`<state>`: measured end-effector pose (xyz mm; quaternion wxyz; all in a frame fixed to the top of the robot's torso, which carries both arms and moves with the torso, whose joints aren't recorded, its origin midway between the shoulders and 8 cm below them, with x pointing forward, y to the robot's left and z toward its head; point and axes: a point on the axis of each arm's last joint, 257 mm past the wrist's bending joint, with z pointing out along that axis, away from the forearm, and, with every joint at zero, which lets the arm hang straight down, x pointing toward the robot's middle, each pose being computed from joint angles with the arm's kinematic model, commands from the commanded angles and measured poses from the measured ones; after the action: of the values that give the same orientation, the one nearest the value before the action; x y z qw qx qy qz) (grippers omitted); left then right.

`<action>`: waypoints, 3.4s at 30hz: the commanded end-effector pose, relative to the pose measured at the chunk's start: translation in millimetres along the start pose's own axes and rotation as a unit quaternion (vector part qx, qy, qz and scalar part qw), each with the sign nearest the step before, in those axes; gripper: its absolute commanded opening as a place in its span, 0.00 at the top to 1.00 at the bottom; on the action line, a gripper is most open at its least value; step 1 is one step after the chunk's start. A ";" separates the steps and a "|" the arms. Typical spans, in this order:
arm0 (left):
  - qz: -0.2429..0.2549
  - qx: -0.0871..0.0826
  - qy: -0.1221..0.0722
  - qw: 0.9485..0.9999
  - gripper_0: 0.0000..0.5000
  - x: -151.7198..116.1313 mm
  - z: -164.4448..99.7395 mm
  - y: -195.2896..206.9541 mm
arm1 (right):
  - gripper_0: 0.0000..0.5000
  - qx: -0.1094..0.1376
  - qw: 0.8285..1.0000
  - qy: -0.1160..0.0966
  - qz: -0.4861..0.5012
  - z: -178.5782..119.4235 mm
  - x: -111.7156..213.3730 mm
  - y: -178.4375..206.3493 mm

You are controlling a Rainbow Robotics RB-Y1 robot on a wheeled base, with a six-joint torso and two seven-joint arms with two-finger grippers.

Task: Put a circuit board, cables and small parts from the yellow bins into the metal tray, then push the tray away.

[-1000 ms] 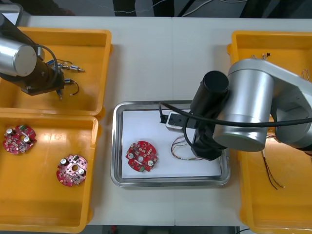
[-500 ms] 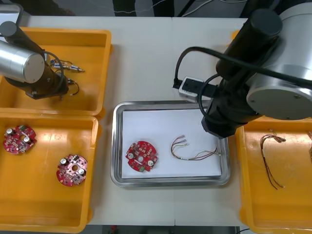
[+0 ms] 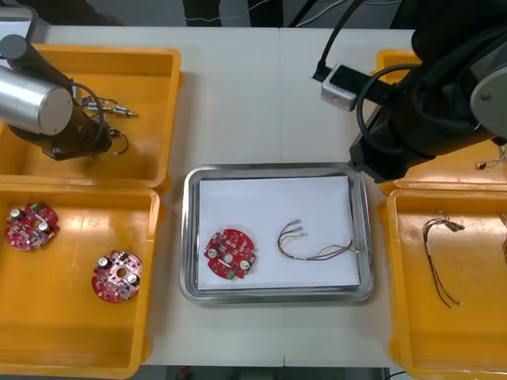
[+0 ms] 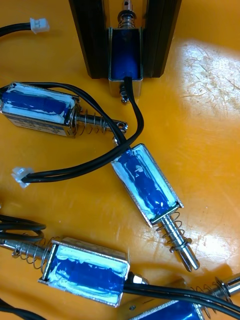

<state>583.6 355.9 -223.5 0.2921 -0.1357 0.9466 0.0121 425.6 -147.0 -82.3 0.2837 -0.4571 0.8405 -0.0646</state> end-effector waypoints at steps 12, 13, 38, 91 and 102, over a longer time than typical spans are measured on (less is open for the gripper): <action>0.047 -0.007 0.007 0.999 1.00 -1.8 -18.8 5.4 | 0.00 0.039 0.987 -0.027 0.154 -57.4 30.6 -101.3; 0.046 -0.011 0.008 0.999 1.00 -2.7 -22.7 8.9 | 0.00 0.041 0.985 -0.026 0.165 -59.1 33.4 -107.0; 0.089 0.007 0.034 0.995 1.00 9.1 -121.6 -25.9 | 0.00 0.115 0.914 0.039 0.387 -57.3 152.7 -214.9; 0.233 0.110 0.041 0.965 1.00 137.5 -126.1 -249.5 | 0.00 0.058 0.843 0.044 0.533 39.0 219.4 -261.5; 0.242 0.102 0.043 0.964 1.00 153.9 -103.6 -255.7 | 0.00 0.063 0.832 0.048 0.548 74.1 231.7 -261.3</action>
<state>467.9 83.9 -222.3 0.2293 0.1323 0.9643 -0.0079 546.7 -468.8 -165.6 0.2390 0.1034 0.9649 0.0329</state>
